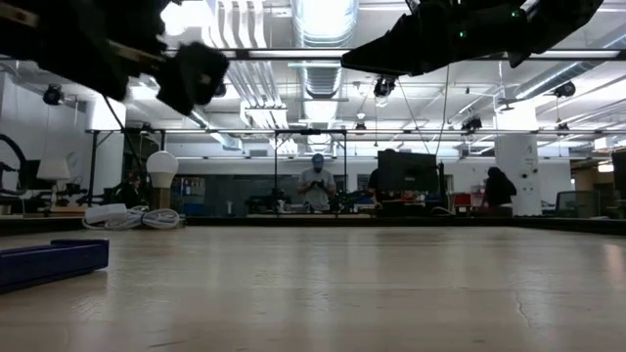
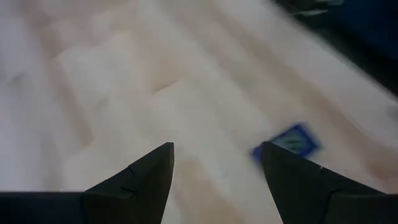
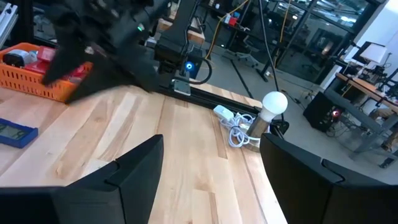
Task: Pick & Place Office items
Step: Put the blue digital clock into the black bin
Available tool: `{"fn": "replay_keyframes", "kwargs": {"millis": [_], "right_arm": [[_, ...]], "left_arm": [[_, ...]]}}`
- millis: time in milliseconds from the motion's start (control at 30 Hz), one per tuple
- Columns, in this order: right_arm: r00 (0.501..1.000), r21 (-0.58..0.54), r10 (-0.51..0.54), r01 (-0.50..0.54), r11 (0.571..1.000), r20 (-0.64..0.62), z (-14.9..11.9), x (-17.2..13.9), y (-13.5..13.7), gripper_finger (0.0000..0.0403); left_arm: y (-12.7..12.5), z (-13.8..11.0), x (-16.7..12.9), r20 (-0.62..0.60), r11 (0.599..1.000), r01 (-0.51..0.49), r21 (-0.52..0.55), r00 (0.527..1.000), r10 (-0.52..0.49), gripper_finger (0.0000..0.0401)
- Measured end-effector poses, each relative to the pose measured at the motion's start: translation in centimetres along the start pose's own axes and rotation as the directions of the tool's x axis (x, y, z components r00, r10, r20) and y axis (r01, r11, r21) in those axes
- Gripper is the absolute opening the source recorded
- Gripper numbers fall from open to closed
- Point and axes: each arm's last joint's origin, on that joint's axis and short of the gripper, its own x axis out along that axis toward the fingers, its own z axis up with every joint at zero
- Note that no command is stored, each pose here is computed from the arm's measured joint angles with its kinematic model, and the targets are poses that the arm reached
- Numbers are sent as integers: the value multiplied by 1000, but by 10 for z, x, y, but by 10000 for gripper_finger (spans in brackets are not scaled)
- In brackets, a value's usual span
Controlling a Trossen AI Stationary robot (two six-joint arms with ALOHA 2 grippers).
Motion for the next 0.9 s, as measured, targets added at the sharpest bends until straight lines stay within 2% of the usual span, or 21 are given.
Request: {"fn": "replay_keyframes", "kwargs": {"millis": [133, 167, 233, 333, 433, 533, 667, 767, 900], "right_arm": [[1000, 0, 0, 0, 1000, -1, 0, 0, 0, 263], [1000, 0, 0, 0, 1000, 1, 0, 0, 0, 263], [1000, 0, 0, 0, 1000, 1, 0, 0, 0, 263], [1000, 0, 0, 0, 1000, 1, 0, 0, 0, 263], [1000, 1, 0, 0, 1000, 1, 0, 0, 0, 263], [1000, 0, 0, 0, 1000, 1, 0, 0, 0, 263], [1000, 0, 0, 0, 1000, 1, 0, 0, 0, 263], [1000, 0, 0, 0, 1000, 1, 0, 0, 0, 263], [1000, 0, 0, 0, 1000, 1, 0, 0, 0, 263]], "left_arm": [[-8, 4, -4, 69, 971, 207, 121, 974, -216, 244], [-10, 4, -5, 79, 962, 242, 128, 964, -253, 244], [-10, 3, -5, 74, 958, 256, 129, 961, -267, 244], [-9, 1, -4, 39, 967, 192, 167, 979, -201, 244], [-4, -1, -2, -9, 965, 41, 258, 999, -40, 244], [-1, -4, -3, -68, 958, -64, 279, 994, 86, 244], [-2, -12, -4, -168, 943, -29, 331, 982, 89, 244], [-1, -18, -4, -226, 948, -59, 314, 965, 135, 246], [2, -20, -4, -257, 945, -156, 287, 938, 233, 247]]}}
